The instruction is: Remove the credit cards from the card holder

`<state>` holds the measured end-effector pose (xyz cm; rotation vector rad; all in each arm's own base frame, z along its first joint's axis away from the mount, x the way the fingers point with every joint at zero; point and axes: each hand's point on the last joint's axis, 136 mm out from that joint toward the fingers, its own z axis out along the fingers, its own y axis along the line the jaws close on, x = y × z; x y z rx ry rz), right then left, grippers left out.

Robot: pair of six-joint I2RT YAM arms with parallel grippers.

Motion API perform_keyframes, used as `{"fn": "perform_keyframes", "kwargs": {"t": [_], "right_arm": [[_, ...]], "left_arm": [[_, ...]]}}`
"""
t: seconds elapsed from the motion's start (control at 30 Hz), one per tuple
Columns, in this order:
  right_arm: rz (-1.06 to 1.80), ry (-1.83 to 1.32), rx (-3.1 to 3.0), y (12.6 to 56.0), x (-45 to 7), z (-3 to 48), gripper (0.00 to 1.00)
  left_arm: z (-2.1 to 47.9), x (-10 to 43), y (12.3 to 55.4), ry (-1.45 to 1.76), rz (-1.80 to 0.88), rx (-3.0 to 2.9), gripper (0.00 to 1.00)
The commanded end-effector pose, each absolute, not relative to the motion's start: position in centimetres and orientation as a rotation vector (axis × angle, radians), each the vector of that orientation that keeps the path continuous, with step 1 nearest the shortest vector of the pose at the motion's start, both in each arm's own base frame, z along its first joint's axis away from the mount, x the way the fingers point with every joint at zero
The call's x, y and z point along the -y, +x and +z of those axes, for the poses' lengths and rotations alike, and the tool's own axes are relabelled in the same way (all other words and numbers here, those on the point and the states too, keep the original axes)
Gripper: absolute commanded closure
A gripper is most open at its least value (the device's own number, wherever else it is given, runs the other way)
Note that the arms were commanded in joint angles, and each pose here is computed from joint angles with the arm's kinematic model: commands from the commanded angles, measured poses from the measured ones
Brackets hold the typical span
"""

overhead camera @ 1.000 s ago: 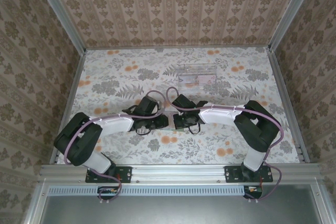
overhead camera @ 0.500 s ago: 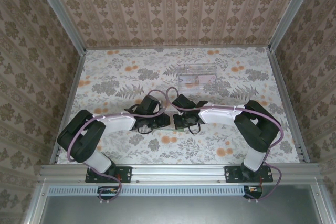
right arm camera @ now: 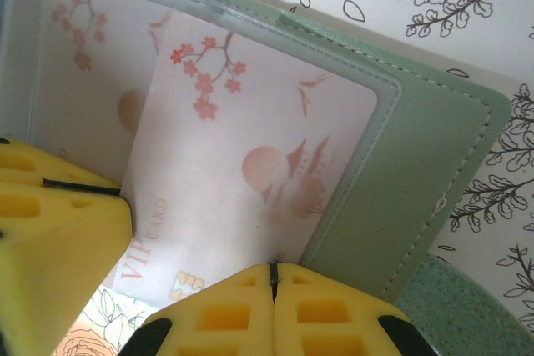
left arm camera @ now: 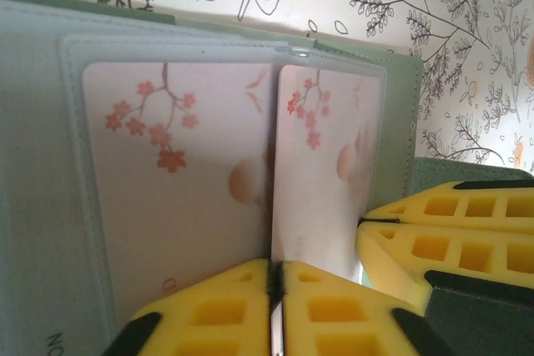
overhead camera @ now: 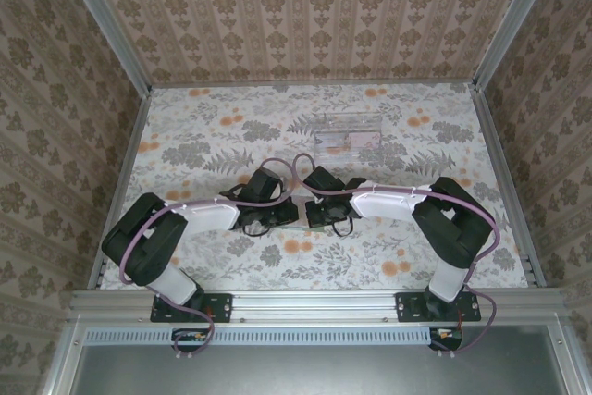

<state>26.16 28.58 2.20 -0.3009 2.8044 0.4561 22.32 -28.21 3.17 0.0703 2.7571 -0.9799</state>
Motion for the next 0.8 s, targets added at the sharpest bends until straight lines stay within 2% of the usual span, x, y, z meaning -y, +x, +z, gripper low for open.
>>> {"fn": "perform_keyframes", "kwargs": {"t": [0.0,0.1,0.2,0.77], "right_arm": [[0.444,-0.307,-2.832,25.5,-28.5,1.1,0.92],[0.429,-0.299,-2.827,25.5,-28.2,1.2,0.91],[0.418,-0.283,-2.79,25.8,-27.7,2.0,0.86],[0.355,-0.221,-2.783,26.1,-25.9,2.1,0.85]], "left_arm": [[3.6,29.4,22.1,0.098,-1.066,-2.739,1.0],[3.8,29.2,22.2,0.087,-1.068,-2.736,1.0],[3.9,28.8,22.2,0.076,-1.067,-2.732,1.0],[2.8,26.9,22.6,-0.014,-1.027,-2.746,1.0]]}}
